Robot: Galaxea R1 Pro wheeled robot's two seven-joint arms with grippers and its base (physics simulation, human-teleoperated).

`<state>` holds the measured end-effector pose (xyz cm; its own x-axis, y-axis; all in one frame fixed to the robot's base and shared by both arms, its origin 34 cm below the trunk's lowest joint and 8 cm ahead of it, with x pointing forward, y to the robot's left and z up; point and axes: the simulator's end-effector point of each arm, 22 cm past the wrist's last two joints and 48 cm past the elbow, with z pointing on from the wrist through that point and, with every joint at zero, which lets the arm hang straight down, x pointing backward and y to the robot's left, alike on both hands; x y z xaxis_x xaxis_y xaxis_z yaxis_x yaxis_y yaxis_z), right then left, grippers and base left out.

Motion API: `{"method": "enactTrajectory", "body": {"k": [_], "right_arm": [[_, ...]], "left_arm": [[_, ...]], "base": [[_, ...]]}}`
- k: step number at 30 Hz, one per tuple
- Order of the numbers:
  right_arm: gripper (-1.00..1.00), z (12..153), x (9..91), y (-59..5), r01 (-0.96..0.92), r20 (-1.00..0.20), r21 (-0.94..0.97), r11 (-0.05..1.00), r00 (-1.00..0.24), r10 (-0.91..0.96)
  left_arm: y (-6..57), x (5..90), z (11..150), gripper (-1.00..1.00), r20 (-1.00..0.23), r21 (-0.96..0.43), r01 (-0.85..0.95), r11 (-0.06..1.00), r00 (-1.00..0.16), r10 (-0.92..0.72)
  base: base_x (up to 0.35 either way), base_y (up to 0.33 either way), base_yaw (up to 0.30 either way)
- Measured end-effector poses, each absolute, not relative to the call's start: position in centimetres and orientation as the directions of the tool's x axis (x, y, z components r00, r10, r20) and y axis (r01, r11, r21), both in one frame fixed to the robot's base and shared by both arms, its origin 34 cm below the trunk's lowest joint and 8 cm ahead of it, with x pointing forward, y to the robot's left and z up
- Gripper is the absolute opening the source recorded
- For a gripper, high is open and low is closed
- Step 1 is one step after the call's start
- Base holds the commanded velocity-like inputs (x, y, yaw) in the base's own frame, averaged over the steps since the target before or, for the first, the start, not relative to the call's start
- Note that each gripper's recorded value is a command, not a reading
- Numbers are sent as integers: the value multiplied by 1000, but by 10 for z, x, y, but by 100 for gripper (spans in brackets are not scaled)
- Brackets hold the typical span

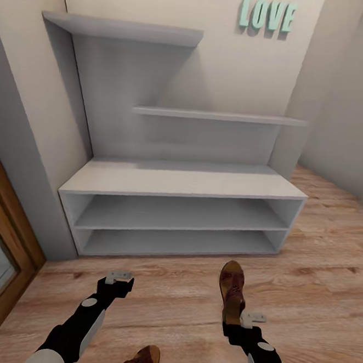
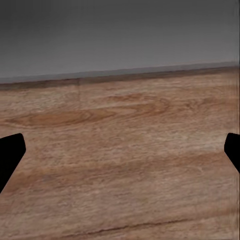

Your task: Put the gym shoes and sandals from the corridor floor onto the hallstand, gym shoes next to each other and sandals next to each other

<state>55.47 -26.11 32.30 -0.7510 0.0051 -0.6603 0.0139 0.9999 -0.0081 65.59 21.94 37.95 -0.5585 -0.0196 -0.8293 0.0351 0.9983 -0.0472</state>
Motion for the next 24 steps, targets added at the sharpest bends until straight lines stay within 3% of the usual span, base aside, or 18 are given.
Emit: {"method": "enactTrajectory", "body": {"k": [19, 24], "right_arm": [[-100, 323, 555, -262, 14, -661, -9, 1000, -751, 5], [-100, 323, 555, -262, 14, -660, -9, 1000, -751, 5]], "left_arm": [[219, 656, 379, 100, -829, -47, 35, 998, -559, -20], [219, 656, 379, 100, -829, -47, 35, 998, -559, -20]], "base": [[0, 0, -288], [-227, 0, -288]]}}
